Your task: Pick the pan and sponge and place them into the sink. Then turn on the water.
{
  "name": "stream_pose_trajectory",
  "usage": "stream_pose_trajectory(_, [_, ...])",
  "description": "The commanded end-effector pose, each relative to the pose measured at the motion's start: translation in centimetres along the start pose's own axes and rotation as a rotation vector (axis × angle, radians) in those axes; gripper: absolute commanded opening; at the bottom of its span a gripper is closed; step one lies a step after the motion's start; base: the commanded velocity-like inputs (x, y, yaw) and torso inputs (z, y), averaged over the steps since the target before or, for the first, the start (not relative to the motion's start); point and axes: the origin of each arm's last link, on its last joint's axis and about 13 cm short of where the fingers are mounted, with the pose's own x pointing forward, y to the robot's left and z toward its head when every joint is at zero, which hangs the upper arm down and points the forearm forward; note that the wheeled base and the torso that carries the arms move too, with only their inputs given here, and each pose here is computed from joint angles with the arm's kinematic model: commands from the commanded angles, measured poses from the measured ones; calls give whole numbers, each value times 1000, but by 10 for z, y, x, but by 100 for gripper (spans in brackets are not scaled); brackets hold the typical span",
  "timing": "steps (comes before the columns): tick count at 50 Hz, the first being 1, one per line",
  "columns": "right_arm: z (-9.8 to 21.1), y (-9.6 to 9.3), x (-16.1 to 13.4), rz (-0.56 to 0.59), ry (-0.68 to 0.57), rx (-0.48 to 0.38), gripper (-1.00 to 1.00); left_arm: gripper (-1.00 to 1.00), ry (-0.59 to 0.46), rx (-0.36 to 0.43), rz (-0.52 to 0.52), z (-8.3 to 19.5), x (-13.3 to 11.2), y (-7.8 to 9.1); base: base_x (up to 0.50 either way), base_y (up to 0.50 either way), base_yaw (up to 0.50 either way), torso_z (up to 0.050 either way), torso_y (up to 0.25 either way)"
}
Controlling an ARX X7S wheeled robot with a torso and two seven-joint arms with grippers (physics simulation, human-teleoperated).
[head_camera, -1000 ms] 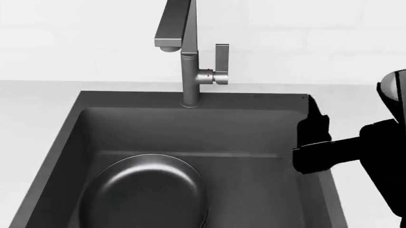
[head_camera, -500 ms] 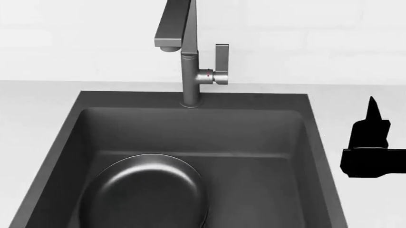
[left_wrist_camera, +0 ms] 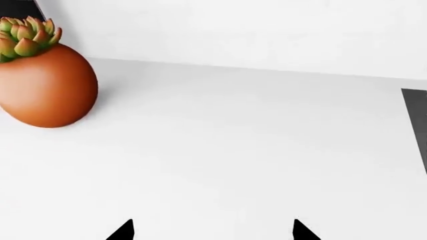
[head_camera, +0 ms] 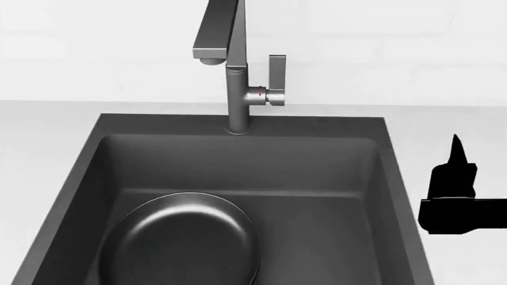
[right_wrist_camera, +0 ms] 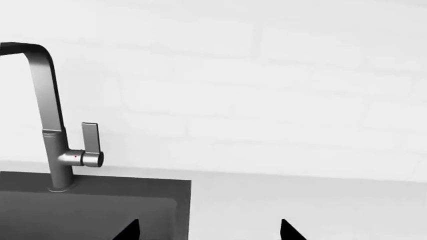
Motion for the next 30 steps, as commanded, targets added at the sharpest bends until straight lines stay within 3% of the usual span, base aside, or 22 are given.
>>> stream_pose_trajectory(1, [-4, 1, 2, 7, 7, -6, 100, 100, 55, -20, 8, -17, -7, 0, 0, 0, 0, 0, 0])
stream_pose_trajectory(6, [-8, 2, 2, 6, 18, -4, 100, 100, 65, -6, 33, -27, -5, 1, 0, 0, 0, 0, 0])
stream_pose_trajectory(16, [-15, 1, 1, 6, 41, -7, 100, 100, 92, -14, -14, -29, -10, 1, 0, 0, 0, 0, 0])
stream_pose_trajectory(30, [-18, 3, 5, 16, 65, -13, 100, 100, 77, -7, -101, -19, -36, -6, 0, 0, 0, 0, 0])
